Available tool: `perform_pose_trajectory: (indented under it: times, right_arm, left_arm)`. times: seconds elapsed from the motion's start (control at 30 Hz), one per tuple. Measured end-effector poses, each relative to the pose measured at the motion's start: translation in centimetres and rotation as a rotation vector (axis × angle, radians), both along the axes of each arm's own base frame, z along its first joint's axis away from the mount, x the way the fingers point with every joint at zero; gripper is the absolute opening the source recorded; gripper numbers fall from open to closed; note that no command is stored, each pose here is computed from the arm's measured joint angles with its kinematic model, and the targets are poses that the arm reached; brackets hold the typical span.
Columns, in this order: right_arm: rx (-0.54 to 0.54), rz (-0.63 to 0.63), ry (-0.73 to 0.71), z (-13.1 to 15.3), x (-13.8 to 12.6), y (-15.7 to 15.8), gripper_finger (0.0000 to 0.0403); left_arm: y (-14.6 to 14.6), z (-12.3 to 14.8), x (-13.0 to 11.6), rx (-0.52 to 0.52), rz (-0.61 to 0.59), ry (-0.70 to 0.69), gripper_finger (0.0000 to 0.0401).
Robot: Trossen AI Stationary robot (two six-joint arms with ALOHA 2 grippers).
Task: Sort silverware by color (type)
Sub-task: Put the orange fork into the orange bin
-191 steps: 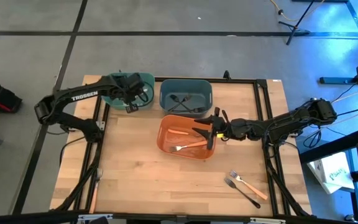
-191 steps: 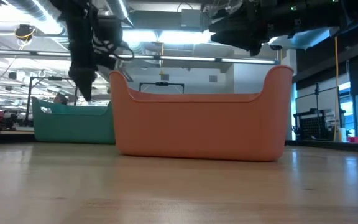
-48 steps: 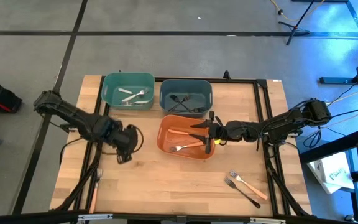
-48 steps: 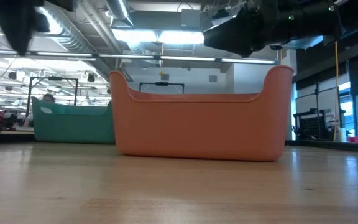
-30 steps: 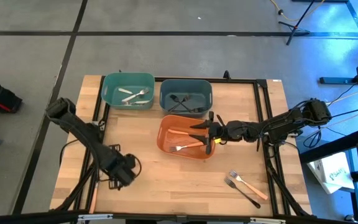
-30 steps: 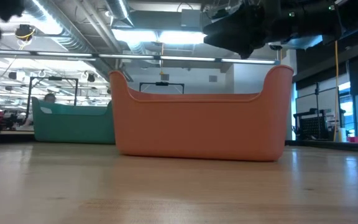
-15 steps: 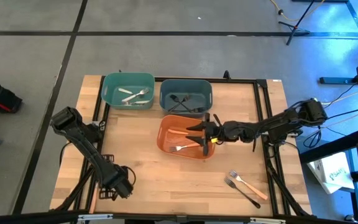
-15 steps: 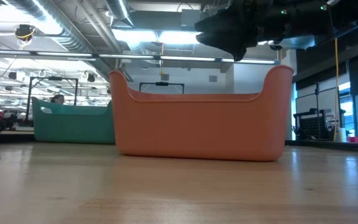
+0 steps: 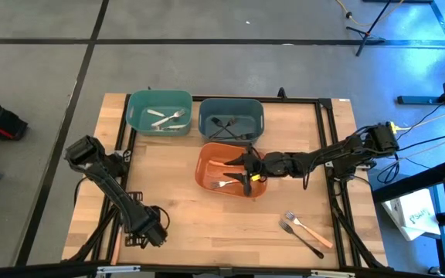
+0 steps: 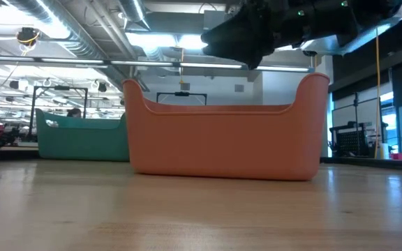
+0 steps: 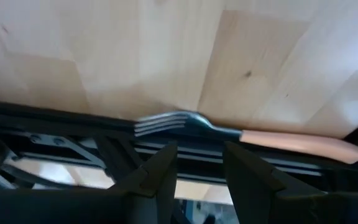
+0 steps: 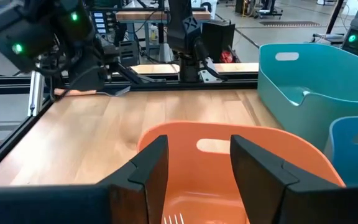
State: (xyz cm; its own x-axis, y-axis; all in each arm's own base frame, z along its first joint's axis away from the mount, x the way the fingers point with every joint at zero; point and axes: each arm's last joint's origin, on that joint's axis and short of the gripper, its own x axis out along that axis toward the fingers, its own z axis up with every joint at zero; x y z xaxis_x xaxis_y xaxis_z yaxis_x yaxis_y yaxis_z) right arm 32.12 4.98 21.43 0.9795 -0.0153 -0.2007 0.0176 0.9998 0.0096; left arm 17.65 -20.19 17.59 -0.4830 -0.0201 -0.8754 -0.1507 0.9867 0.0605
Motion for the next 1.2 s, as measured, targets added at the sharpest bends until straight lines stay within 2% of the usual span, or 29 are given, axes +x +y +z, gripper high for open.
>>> perform_pose_trajectory:
  times: [0.23,0.43,0.7,1.2]
  right_arm:
    - [-0.003,0.000,0.019,-0.2,0.0,0.0,0.0161]
    - [-0.004,0.000,0.021,-0.2,0.0,0.0,0.0161]
    - [-0.004,0.001,0.019,-0.2,0.0,0.0,0.0161]
    - [-0.009,-0.008,0.019,-0.2,-0.1,0.0,0.0161]
  left_arm:
    - [-1.1,-3.0,-0.2,-0.007,-0.089,0.122,0.0124]
    - [-1.5,-4.1,-0.3,-0.024,-0.171,0.149,0.0124]
    - [-0.8,-5.2,-2.3,0.003,-0.144,0.228,0.0124]
    - [0.0,-7.4,-3.1,-0.053,-0.123,0.185,0.0124]
